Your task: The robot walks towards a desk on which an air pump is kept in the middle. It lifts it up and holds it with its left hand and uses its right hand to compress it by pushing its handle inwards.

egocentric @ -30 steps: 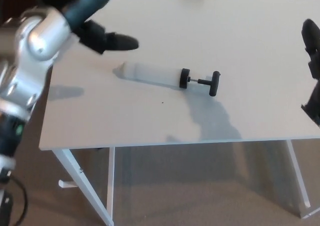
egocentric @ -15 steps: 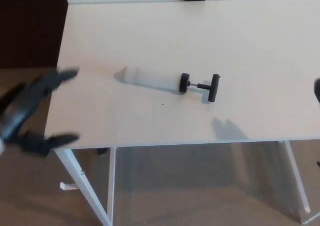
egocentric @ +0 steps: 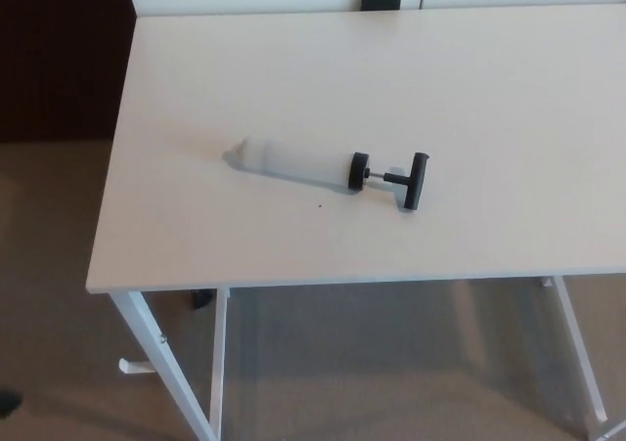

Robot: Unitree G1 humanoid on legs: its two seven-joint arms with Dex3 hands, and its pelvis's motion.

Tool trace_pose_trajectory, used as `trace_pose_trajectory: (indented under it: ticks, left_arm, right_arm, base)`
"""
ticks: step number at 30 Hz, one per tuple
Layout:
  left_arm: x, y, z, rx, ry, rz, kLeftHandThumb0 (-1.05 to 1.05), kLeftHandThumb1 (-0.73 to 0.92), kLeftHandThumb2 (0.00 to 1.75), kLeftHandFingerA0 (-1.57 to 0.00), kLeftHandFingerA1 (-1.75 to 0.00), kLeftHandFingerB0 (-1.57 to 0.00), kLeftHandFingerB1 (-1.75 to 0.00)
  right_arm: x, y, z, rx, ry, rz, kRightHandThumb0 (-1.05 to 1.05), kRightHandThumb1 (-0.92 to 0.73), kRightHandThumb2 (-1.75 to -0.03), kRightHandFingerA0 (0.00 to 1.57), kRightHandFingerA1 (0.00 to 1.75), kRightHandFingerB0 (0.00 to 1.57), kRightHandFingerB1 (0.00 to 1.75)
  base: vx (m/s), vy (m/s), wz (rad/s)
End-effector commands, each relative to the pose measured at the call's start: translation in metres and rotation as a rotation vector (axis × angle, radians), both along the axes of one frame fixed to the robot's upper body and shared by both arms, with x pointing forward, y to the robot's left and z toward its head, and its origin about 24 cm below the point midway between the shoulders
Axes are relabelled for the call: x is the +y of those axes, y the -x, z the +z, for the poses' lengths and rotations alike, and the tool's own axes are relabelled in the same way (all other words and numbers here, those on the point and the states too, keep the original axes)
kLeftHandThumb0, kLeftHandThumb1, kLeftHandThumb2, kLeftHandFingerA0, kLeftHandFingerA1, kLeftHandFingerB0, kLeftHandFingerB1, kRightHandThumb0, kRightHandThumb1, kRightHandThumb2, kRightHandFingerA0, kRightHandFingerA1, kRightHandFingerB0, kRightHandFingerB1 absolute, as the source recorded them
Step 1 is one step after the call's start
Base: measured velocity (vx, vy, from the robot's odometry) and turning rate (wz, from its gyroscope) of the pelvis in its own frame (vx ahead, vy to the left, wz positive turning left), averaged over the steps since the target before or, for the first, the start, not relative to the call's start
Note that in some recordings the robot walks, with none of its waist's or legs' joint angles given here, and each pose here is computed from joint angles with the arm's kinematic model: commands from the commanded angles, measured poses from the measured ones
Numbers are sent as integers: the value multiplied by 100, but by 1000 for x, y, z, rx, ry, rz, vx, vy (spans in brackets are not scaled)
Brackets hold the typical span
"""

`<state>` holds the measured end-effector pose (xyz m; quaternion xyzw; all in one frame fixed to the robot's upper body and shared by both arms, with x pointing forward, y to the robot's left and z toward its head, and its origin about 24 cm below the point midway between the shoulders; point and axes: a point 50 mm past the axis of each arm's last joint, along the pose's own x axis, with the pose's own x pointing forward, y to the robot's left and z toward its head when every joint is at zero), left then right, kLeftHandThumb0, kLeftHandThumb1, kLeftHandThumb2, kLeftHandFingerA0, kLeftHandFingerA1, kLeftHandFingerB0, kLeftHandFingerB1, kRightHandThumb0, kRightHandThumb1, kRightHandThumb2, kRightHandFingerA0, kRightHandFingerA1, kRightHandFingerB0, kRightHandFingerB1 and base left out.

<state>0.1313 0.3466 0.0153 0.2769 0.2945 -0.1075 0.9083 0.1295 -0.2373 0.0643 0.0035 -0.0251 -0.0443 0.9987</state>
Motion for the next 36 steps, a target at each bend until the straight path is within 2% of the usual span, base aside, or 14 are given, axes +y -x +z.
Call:
trace_pose_trajectory:
  ticks: [1,5,6,8,9,12,13,15,16,19,20,24,26,36]
  left_arm:
    - [109,178,58,144,882,457,-71,40,79,-33,-51,-45,-47]
    - [104,180,42,145,904,471,-60,46,55,-34,-45,-48,-36]
    - [102,174,31,192,811,479,-67,54,89,-38,-53,-27,-43]
    - [100,166,19,233,699,470,-67,54,89,-38,-53,-27,-43]
    - [98,157,9,265,596,482,-60,64,60,-34,-37,-31,-31]
    - [88,136,-17,309,377,500,-62,64,60,-17,-35,-19,-29]
    - [81,123,-32,323,338,493,-71,48,83,-4,-30,-8,-29]
    - [75,114,-41,331,314,484,-71,48,83,-4,-30,-8,-29]
    - [68,102,-49,315,340,479,-66,62,60,-8,-28,-9,-21]
    - [55,84,-63,264,412,515,-68,60,59,-8,-27,-12,-24]
    - [52,80,-66,251,435,532,-70,49,84,-5,-31,-8,-30]
    - [51,77,-69,238,474,552,-66,64,61,-9,-31,-13,-23]
    - [53,77,-67,228,500,566,-70,49,83,-4,-39,-9,-34]
    - [57,74,-62,146,518,574,-72,47,82,0,-42,-11,-37]
  right_arm:
    - [-44,90,-18,75,266,110,-88,-71,-104,9,30,8,17]
    - [-50,83,-40,179,233,93,-87,-70,-105,6,29,7,16]
    - [-53,77,-53,259,218,81,-94,-74,-106,6,20,5,8]
    - [-56,72,-66,350,213,66,-94,-74,-106,6,20,5,8]
    - [-55,68,-72,429,199,54,-89,-74,-109,1,22,0,11]
    - [-53,61,-84,559,176,51,-87,-75,-109,0,24,0,13]
    - [-53,57,-91,608,139,45,-81,-85,-66,1,25,0,20]
    - [-52,54,-95,643,112,41,-81,-85,-66,1,25,0,20]
    - [-53,49,-101,652,14,22,-85,-68,-102,0,18,0,14]
    - [-63,46,-115,641,-226,-51,-82,-67,-103,0,25,0,21]
    - [-71,52,-119,631,-314,-92,-92,-72,-104,0,17,0,10]
    - [-93,70,-128,601,-468,-208,-81,-70,-109,0,24,0,17]
    - [-104,78,-131,571,-537,-264,-84,-70,-108,0,21,0,14]
    - [-126,92,-129,446,-742,-310,-89,-77,-110,0,18,0,8]
  base:
    - [0,0,0]
    - [0,0,0]
    - [0,0,0]
    - [0,0,0]
    - [0,0,0]
    - [0,0,0]
    - [0,0,0]
    - [0,0,0]
    - [0,0,0]
    - [0,0,0]
    - [0,0,0]
    - [0,0,0]
    - [0,0,0]
    - [0,0,0]
